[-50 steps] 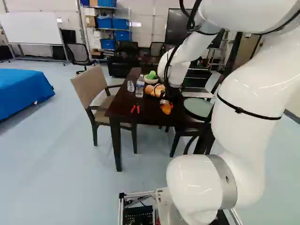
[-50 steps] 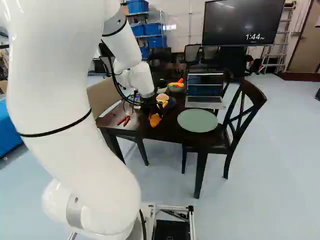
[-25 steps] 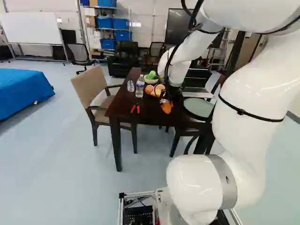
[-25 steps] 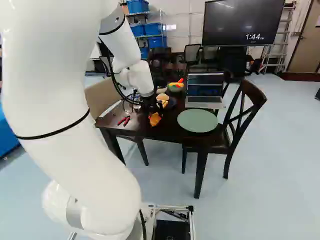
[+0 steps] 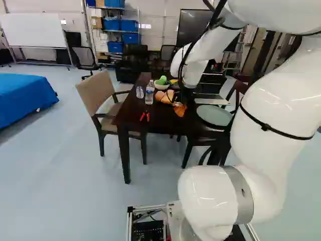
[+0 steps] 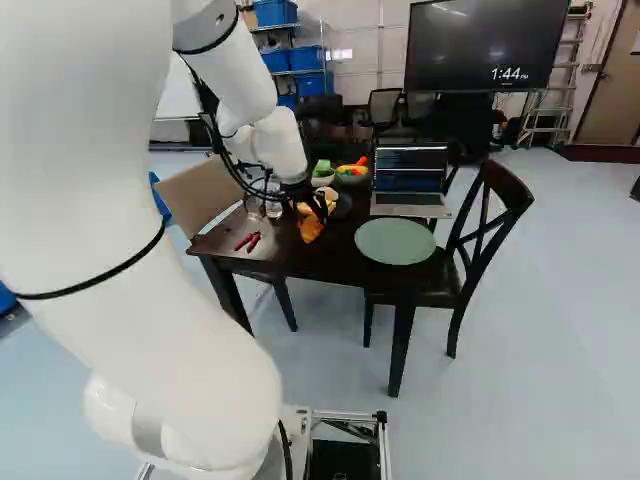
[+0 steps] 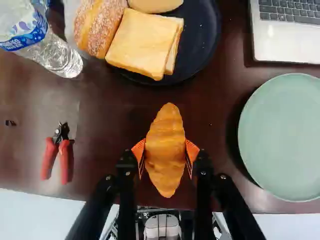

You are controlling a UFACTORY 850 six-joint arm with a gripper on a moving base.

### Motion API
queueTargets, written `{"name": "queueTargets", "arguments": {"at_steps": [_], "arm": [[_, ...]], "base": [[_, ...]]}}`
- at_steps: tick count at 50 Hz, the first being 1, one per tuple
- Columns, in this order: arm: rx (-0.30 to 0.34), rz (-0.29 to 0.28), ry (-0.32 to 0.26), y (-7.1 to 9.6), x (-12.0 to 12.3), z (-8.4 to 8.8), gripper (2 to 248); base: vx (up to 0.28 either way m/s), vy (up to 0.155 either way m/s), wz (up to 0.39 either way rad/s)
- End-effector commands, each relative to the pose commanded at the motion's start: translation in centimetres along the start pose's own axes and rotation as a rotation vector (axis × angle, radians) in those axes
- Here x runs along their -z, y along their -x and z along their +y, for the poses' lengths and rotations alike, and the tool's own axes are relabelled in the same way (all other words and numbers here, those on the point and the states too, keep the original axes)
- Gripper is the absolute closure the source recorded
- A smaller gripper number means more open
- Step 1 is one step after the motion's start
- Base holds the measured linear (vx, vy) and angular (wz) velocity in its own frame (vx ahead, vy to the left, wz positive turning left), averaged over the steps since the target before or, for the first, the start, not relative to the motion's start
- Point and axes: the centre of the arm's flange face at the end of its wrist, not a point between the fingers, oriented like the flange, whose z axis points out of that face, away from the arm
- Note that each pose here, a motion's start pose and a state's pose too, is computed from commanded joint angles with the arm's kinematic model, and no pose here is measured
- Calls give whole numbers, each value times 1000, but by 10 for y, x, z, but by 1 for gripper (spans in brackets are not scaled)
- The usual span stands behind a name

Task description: Move the croissant to the empty plate

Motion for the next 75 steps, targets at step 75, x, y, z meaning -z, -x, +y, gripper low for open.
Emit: {"name": "queueTargets", "arguments": {"at_steps": [75], "arm": [[-213,106,116,-46,31,123,130]], "base": [[0,0,0]]}}
